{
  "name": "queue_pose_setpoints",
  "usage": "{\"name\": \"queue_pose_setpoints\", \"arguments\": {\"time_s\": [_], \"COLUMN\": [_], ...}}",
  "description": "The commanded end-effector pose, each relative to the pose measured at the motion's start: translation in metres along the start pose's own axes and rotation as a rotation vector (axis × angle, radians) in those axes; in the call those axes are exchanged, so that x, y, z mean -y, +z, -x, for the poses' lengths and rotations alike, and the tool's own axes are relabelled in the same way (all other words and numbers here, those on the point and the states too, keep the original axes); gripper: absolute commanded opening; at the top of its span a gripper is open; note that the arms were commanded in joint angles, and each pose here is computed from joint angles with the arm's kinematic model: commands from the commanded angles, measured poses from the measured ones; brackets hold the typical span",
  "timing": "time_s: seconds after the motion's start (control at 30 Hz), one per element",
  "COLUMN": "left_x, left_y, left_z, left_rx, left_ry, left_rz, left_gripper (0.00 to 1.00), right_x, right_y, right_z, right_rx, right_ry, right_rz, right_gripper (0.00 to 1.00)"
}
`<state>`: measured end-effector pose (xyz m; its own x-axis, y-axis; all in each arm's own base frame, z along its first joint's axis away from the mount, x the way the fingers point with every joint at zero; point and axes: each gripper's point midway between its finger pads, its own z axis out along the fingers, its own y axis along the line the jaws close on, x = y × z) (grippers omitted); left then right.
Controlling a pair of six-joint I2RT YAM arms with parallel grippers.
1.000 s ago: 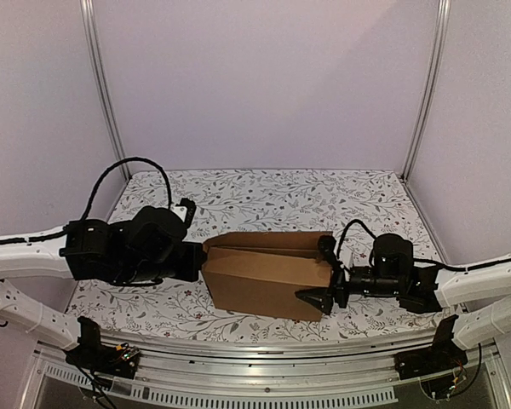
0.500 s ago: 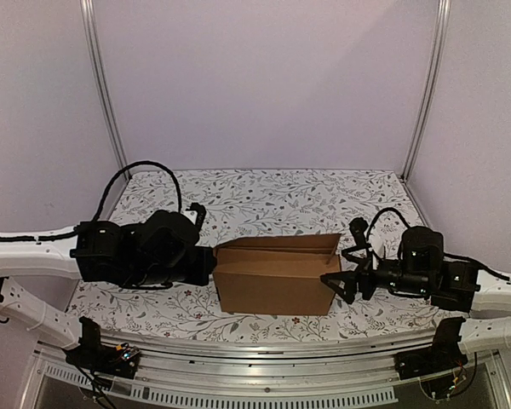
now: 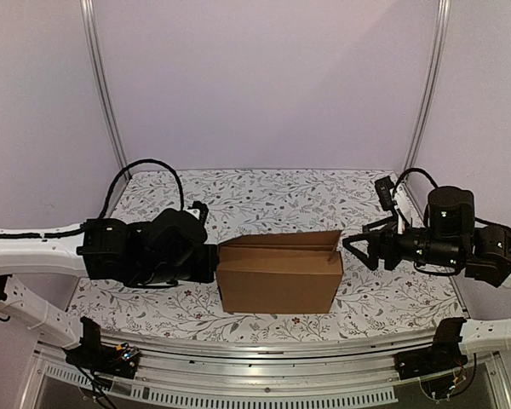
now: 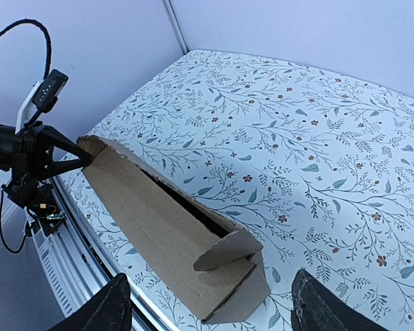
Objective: Fold the paper box
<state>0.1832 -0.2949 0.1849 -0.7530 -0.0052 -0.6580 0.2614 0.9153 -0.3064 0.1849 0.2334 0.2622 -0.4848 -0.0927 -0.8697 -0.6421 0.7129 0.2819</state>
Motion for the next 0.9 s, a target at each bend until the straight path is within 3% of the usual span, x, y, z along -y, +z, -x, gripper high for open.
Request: {"name": "queue_pose_setpoints", "arguments": {"time_s": [0.0,0.33,0.87], "left_x": [-0.031,-0.031,-0.034], "left_y": [0.012,0.009,0.005], "left_z": [-0.057,-0.055,-0.052], "left_rx": [-0.203,-0.200,-0.178], "left_ry": [0.096,0.098,0.102], "left_rz": [0.127,0.119,0.111], "left_gripper": [0.00,0.00,0.00], "right_x": [0.008,0.004,0.007], "right_y": [0.008,0.034,0.043], "right_z": [-0.007,-0.004,-0.009], "right_rx": [-0.110,-0.158,-0.192], "right_ry": [0.069,0.092,0.105], "right_rz": [-0.109,-0.213,-0.277], "right_gripper": [0.73,0.53,0.37]}}
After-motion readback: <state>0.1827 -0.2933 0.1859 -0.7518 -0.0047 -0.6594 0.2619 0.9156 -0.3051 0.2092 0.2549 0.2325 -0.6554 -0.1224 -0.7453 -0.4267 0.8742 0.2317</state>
